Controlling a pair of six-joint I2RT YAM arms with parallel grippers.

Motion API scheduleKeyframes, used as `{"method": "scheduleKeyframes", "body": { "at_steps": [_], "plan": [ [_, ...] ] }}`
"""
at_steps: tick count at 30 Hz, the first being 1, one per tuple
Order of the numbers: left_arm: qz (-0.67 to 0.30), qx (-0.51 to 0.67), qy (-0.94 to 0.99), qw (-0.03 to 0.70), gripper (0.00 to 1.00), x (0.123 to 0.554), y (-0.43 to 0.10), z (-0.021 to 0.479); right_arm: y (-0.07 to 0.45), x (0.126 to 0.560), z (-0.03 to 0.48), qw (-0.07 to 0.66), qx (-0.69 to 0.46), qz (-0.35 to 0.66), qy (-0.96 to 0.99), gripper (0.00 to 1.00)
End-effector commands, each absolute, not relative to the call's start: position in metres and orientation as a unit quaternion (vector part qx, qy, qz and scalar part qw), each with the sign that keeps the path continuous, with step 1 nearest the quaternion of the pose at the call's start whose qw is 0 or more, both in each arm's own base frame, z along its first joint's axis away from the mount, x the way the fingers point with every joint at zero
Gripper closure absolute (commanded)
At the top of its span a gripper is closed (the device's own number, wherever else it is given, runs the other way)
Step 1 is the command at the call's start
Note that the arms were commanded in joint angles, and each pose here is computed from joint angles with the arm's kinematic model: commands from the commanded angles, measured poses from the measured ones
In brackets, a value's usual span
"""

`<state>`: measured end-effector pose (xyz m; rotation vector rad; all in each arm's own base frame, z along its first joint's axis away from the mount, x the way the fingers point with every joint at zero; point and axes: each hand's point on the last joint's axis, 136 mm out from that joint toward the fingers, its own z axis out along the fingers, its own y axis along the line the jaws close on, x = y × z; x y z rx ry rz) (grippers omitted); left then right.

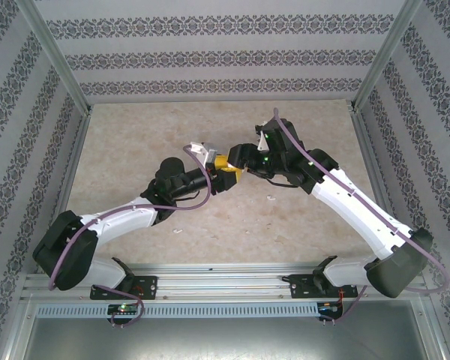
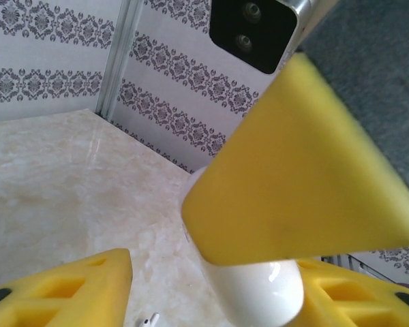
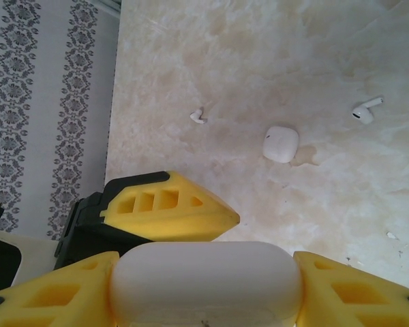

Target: Insert the wireless bluetooth earbuds into the charging case

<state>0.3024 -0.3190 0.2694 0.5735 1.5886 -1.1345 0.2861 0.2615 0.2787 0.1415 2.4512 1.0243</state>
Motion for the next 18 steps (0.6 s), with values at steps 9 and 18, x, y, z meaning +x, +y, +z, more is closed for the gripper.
{"method": "scheduleKeyframes", "body": {
  "at_steps": [9,18],
  "plan": [
    [-0.505,0.208,0.624,0.559,0.84,0.308,-0.316,0.309,0.258,0.281,0.288,0.255,0.047,0.374,0.89,0.46],
    [-0.535,0.176,0.63,0.535,0.96,0.316,-0.299,0.32,0.253,0.278,0.32,0.309,0.011,0.397,0.864,0.32]
  ]
}}
